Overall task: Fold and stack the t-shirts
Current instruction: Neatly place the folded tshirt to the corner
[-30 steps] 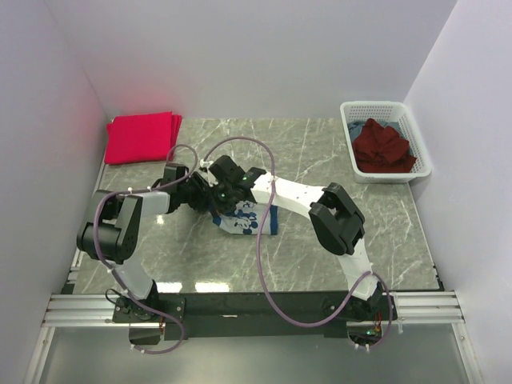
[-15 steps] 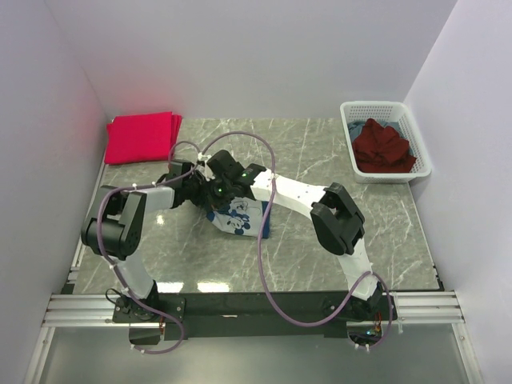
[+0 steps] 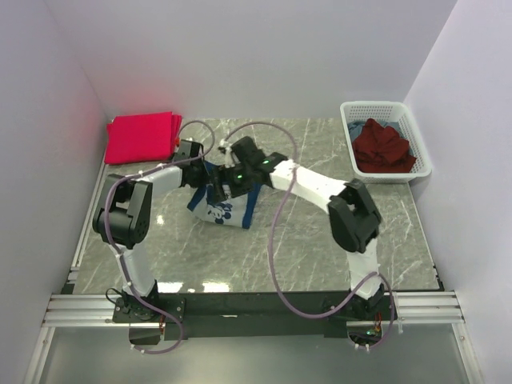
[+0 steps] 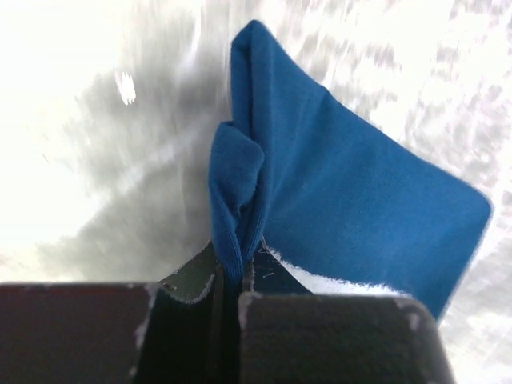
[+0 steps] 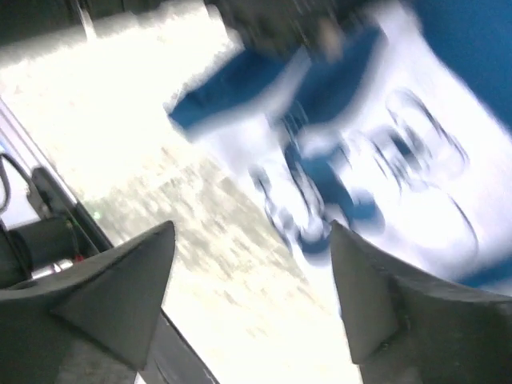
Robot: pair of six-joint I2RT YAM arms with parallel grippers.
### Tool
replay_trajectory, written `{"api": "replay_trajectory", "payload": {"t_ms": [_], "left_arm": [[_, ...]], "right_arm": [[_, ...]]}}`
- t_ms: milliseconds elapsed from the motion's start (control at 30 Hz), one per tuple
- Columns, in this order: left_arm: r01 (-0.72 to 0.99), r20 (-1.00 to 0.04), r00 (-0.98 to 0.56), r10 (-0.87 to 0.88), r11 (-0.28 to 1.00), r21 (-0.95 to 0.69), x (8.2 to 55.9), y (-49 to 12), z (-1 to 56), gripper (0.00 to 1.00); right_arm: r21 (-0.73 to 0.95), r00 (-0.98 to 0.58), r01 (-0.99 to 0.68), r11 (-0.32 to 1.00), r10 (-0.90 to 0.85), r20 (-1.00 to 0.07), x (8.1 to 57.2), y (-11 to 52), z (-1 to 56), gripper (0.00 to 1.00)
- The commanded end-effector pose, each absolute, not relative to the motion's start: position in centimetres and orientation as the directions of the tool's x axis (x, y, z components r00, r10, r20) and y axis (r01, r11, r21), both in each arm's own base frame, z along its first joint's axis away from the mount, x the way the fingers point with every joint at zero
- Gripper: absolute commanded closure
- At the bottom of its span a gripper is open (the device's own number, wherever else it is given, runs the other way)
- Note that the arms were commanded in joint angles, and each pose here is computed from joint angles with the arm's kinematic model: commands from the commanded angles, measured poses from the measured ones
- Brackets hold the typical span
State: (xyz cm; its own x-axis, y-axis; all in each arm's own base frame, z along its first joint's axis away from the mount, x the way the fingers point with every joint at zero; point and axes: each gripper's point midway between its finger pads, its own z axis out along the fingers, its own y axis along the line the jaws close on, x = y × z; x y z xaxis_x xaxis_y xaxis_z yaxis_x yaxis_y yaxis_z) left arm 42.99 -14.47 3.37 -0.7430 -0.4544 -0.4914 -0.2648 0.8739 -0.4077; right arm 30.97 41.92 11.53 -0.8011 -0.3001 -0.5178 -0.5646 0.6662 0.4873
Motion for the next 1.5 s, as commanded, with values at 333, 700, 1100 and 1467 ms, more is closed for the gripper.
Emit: {"api": "replay_trajectory", "payload": {"t_ms": [333, 700, 1100, 1467], "left_arm": [[-0.028, -0.818, -0.575, -0.033, 0.999, -0.020, 55.9, -8.5, 13.5, 1.00], [0.006, -0.913, -0.395, 0.105, 0.994, 0.112, 61.5, -4.3, 21.6, 1.00], [-0.013, -0.945, -0.296, 0.137, 0.989, 0.147, 62.7, -2.4, 27.6, 1.00], [0.004, -0.958, -0.252, 0.133, 0.991, 0.137, 61.2, -2.7, 30.7, 1.00]], "right_arm": [[0.376, -0.730, -0.555, 0.742, -0.217, -0.648, 33.8, 27.2, 18.8, 0.10], [0.345, -0.721, -0.535, 0.771, -0.203, -0.662, 32.3, 24.4, 18.3, 0.08], [0.349, -0.730, -0.526, 0.776, -0.202, -0.653, 32.2, 24.4, 17.8, 0.06], [0.360, -0.745, -0.516, 0.777, -0.200, -0.636, 32.3, 24.6, 17.2, 0.05]]}}
